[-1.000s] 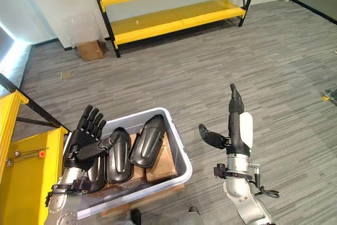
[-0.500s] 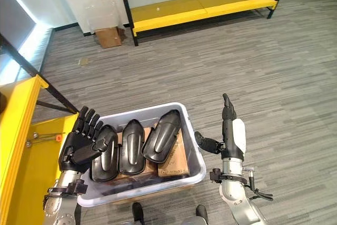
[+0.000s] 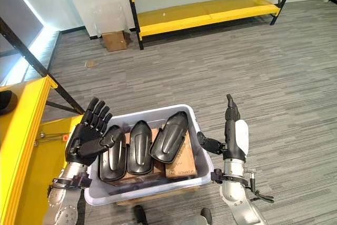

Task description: Move parts from the plastic box to the shelf.

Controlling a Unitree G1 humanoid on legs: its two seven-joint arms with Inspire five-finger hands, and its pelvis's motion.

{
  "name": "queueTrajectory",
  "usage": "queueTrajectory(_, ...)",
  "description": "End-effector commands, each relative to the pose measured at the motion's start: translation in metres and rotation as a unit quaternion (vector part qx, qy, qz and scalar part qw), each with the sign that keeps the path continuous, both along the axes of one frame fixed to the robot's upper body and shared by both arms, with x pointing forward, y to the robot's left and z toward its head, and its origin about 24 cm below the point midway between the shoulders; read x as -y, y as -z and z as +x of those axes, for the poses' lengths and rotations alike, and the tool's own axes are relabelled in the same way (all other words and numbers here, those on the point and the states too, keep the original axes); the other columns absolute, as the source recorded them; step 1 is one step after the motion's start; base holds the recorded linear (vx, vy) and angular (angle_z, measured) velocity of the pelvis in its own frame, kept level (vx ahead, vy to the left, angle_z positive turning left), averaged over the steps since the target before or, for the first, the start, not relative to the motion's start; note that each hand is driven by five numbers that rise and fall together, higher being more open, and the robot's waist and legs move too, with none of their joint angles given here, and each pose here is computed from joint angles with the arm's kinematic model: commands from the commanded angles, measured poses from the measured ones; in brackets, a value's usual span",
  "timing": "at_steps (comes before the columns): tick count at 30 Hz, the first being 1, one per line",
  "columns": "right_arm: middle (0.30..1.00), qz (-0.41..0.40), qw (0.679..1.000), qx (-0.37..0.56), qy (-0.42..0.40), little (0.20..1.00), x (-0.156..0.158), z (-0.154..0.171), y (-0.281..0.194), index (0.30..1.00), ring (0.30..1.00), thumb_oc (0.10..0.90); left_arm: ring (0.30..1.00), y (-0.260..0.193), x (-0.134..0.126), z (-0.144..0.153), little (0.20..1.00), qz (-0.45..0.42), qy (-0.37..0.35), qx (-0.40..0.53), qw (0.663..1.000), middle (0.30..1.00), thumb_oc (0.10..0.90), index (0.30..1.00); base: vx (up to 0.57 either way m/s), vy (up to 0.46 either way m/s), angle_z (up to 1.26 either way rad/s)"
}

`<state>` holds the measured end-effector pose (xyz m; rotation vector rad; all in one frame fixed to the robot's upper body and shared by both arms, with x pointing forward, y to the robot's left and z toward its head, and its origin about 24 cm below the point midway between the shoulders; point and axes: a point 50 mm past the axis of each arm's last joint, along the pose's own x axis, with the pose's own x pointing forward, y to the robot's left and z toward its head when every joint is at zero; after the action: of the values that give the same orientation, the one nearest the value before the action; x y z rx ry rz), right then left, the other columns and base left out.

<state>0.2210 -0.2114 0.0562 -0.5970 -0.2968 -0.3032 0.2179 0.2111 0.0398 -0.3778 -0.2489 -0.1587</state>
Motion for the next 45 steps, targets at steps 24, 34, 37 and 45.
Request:
queueTrajectory(24, 1.000, -0.031, 0.983, 0.122, -0.134, 1.000, -0.026, 0.012, -0.059, 1.000, 1.000, 0.900, 1.000, -0.038, 0.002, 0.008, 1.000, 0.015, 0.015, 0.084, 0.996, 1.000, 0.900, 1.000, 0.04, -0.044, 0.01)
queueTrajectory(34, 1.000, -0.007, 0.969, 0.143, -0.203, 1.000, -0.051, 0.017, -0.076, 1.000, 1.000, 0.900, 1.000, -0.035, 0.008, 0.006, 1.000, 0.021, 0.019, 0.066, 0.997, 1.000, 0.900, 1.000, 0.03, -0.011, 0.02)
queueTrajectory(37, 1.000, 0.008, 0.964, 0.150, -0.221, 1.000, -0.060, 0.018, -0.083, 1.000, 1.000, 0.900, 1.000, -0.034, 0.009, 0.006, 1.000, 0.024, 0.010, 0.059, 0.998, 1.000, 0.900, 1.000, 0.04, -0.008, 0.02)
queueTrajectory(45, 1.000, 0.055, 0.953, 0.143, -0.260, 1.000, -0.083, 0.021, -0.092, 1.000, 1.000, 0.900, 1.000, -0.030, 0.006, 0.008, 1.000, 0.054, -0.057, 0.025, 0.997, 1.000, 0.900, 1.000, 0.06, -0.009, 0.08)
